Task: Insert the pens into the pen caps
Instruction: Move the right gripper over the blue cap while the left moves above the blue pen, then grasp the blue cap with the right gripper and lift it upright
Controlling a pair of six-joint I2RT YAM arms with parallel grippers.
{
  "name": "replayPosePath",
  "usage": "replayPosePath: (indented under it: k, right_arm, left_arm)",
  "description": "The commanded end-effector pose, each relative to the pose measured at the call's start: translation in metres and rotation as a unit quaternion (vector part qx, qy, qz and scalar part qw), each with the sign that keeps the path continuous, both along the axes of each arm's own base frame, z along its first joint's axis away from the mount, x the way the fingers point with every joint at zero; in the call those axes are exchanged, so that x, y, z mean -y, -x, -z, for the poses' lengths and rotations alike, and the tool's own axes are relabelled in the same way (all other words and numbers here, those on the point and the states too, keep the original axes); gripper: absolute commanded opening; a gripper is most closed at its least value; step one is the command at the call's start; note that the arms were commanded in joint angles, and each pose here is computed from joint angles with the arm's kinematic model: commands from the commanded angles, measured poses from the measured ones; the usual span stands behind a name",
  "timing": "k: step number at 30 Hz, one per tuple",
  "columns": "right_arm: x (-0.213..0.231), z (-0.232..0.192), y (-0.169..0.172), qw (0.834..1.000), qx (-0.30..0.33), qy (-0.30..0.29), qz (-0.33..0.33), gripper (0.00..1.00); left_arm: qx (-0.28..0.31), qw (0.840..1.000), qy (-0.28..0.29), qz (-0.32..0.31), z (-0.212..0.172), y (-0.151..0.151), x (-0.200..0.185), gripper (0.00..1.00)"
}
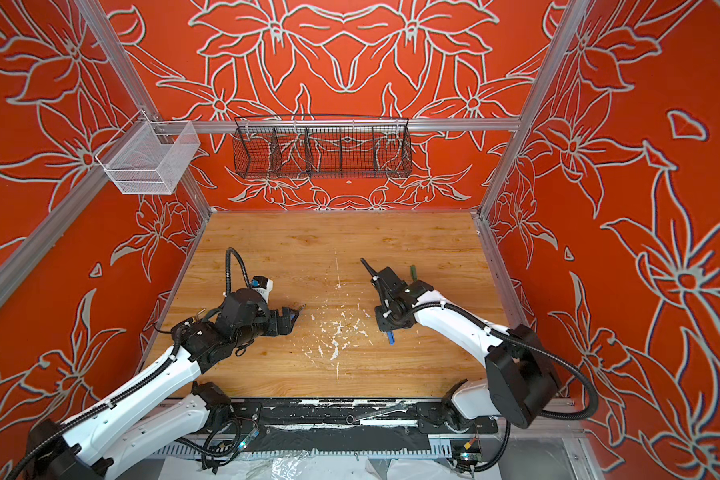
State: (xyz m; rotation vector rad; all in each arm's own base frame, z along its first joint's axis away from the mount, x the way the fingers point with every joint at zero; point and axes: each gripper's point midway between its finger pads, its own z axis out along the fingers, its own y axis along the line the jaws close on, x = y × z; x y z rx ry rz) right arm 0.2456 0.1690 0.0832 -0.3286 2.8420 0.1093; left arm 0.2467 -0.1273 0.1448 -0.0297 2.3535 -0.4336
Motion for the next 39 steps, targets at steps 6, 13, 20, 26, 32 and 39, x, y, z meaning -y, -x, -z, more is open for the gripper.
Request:
replayPosePath:
  k: [6,13,20,26,32,39]
  right_arm:
    - [0.004,0.022,0.013,0.991,-0.055,0.121,-0.028,0.34]
    - [0.009,0.036,0.023,0.986,-0.073,0.145,-0.031,0.32]
    - [0.005,0.051,0.023,0.985,-0.086,0.145,-0.036,0.29]
    - [0.003,0.056,0.026,0.985,-0.094,0.139,-0.037,0.27]
    - [0.008,0.064,0.031,0.984,-0.106,0.135,-0.036,0.28]
    - [0.007,0.069,0.030,0.984,-0.109,0.137,-0.037,0.24]
  left_arm:
    - [0.001,1.000,-0.016,-0.020,-0.005,0.002,-0.012,0.97]
    - [0.011,1.000,-0.010,-0.022,-0.007,0.000,-0.011,0.97]
    - [0.001,1.000,-0.016,-0.017,-0.003,-0.002,-0.009,0.97]
    - [-0.003,1.000,-0.020,-0.013,-0.002,-0.005,-0.006,0.97]
    - [-0.009,1.000,-0.022,-0.015,0.003,-0.006,-0.006,0.97]
    - [-0.010,1.000,-0.022,-0.015,0.004,-0.005,-0.006,0.97]
